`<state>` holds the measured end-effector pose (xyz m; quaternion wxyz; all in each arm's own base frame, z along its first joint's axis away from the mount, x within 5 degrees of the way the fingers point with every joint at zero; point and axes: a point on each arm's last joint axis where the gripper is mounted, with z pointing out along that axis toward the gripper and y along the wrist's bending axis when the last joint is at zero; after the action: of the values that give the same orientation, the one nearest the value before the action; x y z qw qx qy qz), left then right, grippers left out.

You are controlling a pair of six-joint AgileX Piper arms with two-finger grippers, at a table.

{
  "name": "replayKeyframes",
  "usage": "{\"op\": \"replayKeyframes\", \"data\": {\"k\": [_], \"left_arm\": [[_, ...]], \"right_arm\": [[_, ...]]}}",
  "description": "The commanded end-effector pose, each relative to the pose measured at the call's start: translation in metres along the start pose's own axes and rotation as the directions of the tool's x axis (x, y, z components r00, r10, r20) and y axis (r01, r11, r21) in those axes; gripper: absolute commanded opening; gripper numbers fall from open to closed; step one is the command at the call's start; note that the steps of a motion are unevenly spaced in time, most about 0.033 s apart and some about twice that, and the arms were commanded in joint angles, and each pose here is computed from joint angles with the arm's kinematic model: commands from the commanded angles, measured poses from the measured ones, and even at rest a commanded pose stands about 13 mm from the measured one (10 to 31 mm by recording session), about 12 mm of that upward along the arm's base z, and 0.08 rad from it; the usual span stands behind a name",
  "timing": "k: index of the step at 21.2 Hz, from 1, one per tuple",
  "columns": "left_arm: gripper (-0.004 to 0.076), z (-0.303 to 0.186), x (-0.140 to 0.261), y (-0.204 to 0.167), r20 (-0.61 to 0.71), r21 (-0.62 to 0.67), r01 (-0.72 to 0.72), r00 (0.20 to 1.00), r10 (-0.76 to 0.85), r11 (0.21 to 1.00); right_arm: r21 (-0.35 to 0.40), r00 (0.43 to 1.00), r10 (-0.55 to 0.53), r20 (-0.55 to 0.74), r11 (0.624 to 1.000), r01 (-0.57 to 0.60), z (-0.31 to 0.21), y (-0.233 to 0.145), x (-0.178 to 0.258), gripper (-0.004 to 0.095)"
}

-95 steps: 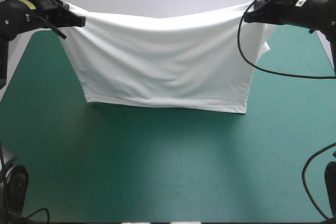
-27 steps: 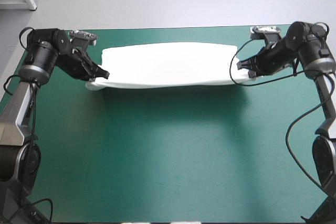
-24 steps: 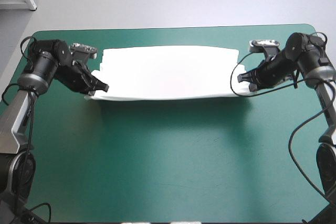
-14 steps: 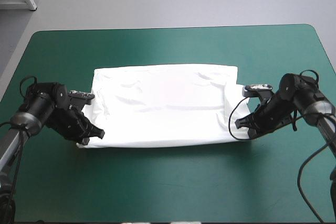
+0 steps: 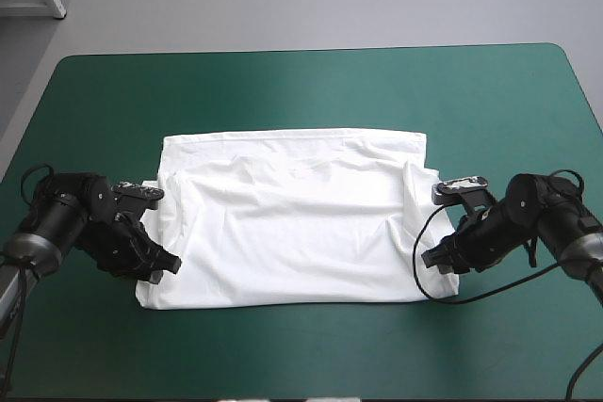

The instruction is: Fold the cloth

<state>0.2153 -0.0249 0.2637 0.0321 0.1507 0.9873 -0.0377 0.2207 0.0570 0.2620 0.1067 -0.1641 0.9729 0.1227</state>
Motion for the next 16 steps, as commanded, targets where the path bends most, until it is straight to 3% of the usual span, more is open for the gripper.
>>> {"op": "replayKeyframes", "data": {"k": [1,2,7,9,14,16], "left_arm": [[0.0568,-0.012,0.003,-0.003,0.023,0.011,0.003,1.000,-0.004,1.000],[0.0592,-0.012,-0.001,-0.002,0.068,0.000,0.009,0.998,-0.009,1.000],[0.0591,-0.061,-0.024,0.000,0.326,-0.057,0.031,0.945,-0.011,0.998],[0.0591,-0.098,-0.017,0.004,0.457,-0.157,0.081,0.890,0.000,0.984],[0.0591,-0.126,0.021,0.015,0.551,-0.339,0.244,0.834,-0.018,0.909],[0.0591,-0.118,0.027,0.017,0.580,-0.340,0.284,0.814,-0.038,0.896]], "right_arm": [[0.010,0.988,-0.007,0.153,1.000,0.006,-0.019,0.005,-0.006,0.0689],[0.022,0.975,-0.005,0.220,1.000,0.000,-0.029,0.006,-0.013,0.0751],[0.072,0.924,-0.047,0.379,0.997,0.021,-0.080,0.013,-0.041,0.0751],[0.105,0.910,-0.067,0.409,0.994,0.026,-0.096,0.014,-0.046,0.0751],[0.112,0.914,-0.067,0.400,0.993,0.024,-0.096,0.013,-0.045,0.0744],[0.110,0.914,-0.066,0.401,0.994,0.023,-0.096,0.013,-0.045,0.0744]]}}
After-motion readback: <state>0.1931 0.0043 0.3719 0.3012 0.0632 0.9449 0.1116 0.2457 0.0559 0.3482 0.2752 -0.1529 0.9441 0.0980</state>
